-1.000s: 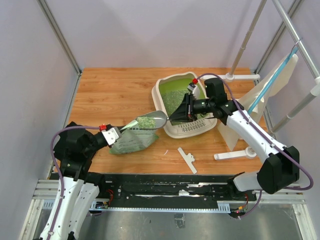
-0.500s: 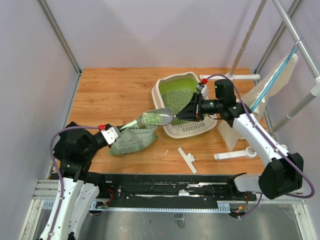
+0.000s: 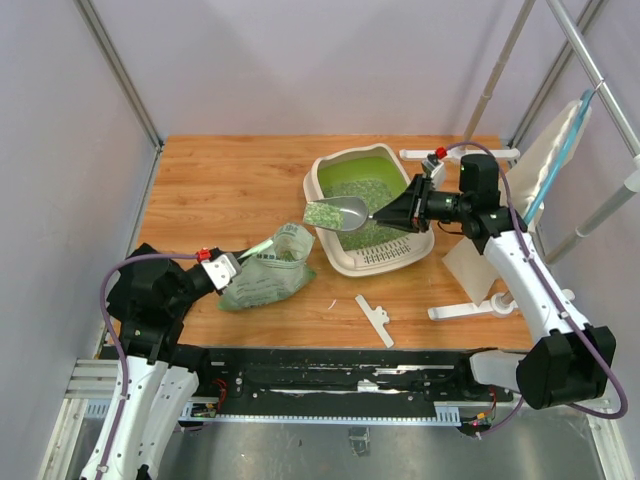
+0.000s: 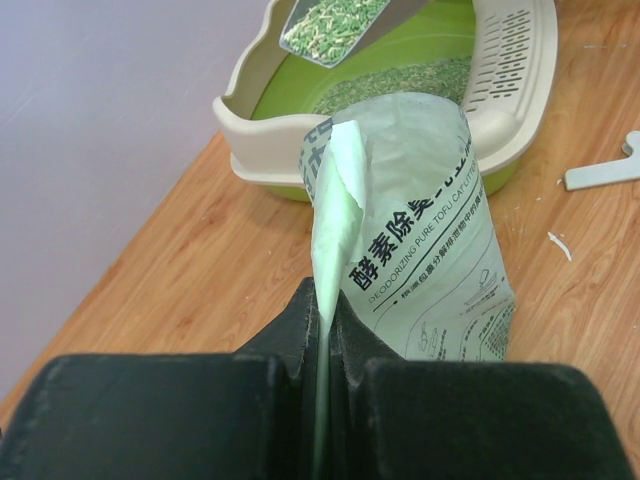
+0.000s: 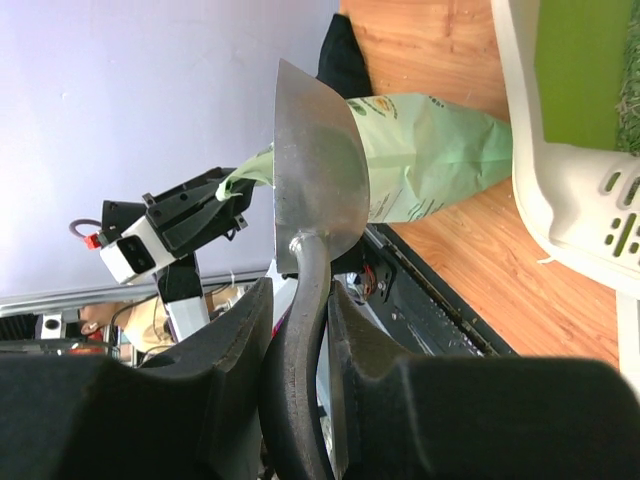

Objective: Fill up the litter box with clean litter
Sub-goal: Pour the cat litter into the litter box.

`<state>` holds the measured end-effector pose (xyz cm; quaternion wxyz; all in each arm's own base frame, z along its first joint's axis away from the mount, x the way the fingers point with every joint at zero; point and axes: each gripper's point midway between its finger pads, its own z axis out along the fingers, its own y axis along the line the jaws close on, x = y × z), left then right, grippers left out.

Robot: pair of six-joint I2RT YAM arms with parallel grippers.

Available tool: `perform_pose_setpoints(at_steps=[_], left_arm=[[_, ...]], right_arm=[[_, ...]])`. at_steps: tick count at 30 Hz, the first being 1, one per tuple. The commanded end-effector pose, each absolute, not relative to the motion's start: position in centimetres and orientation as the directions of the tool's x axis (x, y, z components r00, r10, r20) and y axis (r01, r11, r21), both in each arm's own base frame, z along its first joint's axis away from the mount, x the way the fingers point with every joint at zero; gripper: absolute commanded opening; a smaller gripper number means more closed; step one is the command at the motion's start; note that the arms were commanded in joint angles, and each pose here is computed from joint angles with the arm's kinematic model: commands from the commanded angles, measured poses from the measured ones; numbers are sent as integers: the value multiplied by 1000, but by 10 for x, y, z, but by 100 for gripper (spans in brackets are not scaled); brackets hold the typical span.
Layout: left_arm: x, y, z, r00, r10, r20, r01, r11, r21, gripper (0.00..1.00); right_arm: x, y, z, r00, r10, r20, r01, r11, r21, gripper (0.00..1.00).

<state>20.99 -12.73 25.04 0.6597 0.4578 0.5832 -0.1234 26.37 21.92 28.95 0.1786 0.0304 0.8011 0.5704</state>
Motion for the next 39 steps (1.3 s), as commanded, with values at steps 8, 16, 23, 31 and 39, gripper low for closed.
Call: perform_pose_setpoints(at_steps=[8, 16, 23, 31, 39], left_arm=[[209, -128, 319, 539, 343, -769, 542, 558, 629, 0], [205, -127, 320, 541, 339, -770, 539, 563, 626, 1], [203, -128, 319, 540, 333, -773, 542, 565, 622, 0], [203, -129, 324, 551, 319, -771, 542, 565, 621, 0], [202, -128, 329, 553, 324, -768, 533, 570, 625, 1]], right_arm=[[308, 182, 293, -836, 464, -293, -105, 389, 915, 1], [356, 160, 259, -748, 587, -311, 11, 479, 878, 1], [386, 146, 239, -715, 566, -410, 57, 633, 772, 1], [411, 162, 241, -708, 477, -521, 26, 755, 656, 1], [435, 167, 248, -662, 454, -596, 25, 808, 588, 1]])
